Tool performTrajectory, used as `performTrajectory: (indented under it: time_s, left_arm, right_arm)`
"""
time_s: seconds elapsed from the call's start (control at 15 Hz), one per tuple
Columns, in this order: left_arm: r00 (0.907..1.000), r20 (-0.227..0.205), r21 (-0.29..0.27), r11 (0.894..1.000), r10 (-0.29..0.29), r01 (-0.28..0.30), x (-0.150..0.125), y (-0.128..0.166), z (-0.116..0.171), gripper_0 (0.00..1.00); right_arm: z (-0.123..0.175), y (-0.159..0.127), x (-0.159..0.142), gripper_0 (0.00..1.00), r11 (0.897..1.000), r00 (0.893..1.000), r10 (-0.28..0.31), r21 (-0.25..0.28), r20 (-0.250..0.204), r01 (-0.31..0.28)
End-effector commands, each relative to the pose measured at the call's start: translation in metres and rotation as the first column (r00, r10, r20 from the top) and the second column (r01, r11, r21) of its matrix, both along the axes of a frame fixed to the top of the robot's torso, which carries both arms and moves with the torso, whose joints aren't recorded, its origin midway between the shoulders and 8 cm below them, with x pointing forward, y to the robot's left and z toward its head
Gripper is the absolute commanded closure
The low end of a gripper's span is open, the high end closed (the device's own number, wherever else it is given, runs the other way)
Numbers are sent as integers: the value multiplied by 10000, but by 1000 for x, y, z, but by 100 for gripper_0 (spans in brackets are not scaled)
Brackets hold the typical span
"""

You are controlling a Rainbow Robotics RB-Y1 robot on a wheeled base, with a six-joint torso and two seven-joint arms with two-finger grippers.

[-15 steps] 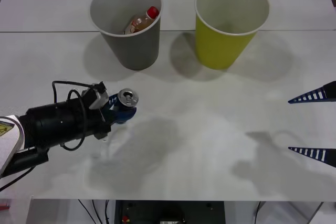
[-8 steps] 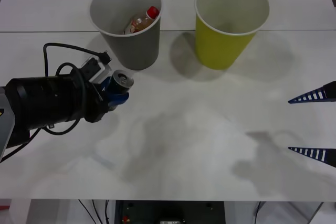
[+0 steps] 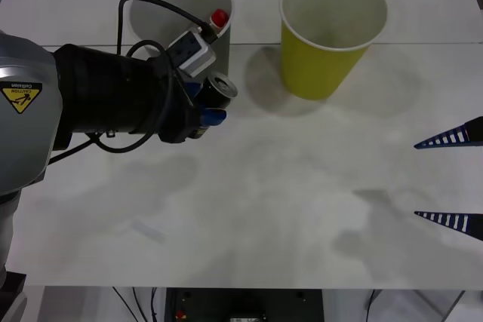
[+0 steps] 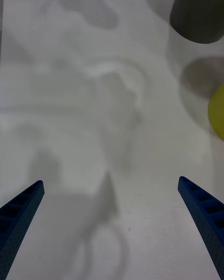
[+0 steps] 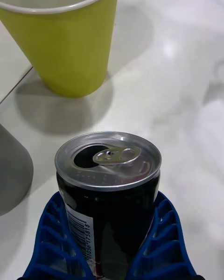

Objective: Put the can into the green bin and the plastic bottle into the gray bin

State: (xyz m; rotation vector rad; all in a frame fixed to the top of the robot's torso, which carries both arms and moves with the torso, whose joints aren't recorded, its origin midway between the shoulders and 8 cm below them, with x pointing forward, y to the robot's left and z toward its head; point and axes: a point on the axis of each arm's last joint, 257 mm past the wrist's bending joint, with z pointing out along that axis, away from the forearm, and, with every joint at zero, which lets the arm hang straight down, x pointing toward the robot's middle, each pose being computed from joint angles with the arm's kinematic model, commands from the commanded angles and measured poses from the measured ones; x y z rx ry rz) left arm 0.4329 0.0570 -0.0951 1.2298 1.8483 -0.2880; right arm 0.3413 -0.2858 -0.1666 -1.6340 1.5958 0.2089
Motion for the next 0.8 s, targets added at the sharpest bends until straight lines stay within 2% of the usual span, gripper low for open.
performTrajectory:
  time_s: [0.07,0.2,0.47,0.8]
  left_arm:
    - [9996,-214,8,9999,-168,168,23,-27,22,99]
    - [9992,-339,106,9997,-209,213,46,-39,40,99]
    - [9969,-709,-226,9992,-348,333,77,-76,78,98]
    - [9956,-920,-835,9965,-151,74,111,-115,121,97]
  right_arm:
    - [0,0,0,0,10000,10000,0,0,0,0]
    - [0,0,0,0,10000,10000,0,0,0,0]
    - [0,0,0,0,10000,10000,0,0,0,0]
    - [0,0,0,0,10000,10000,0,0,0,0]
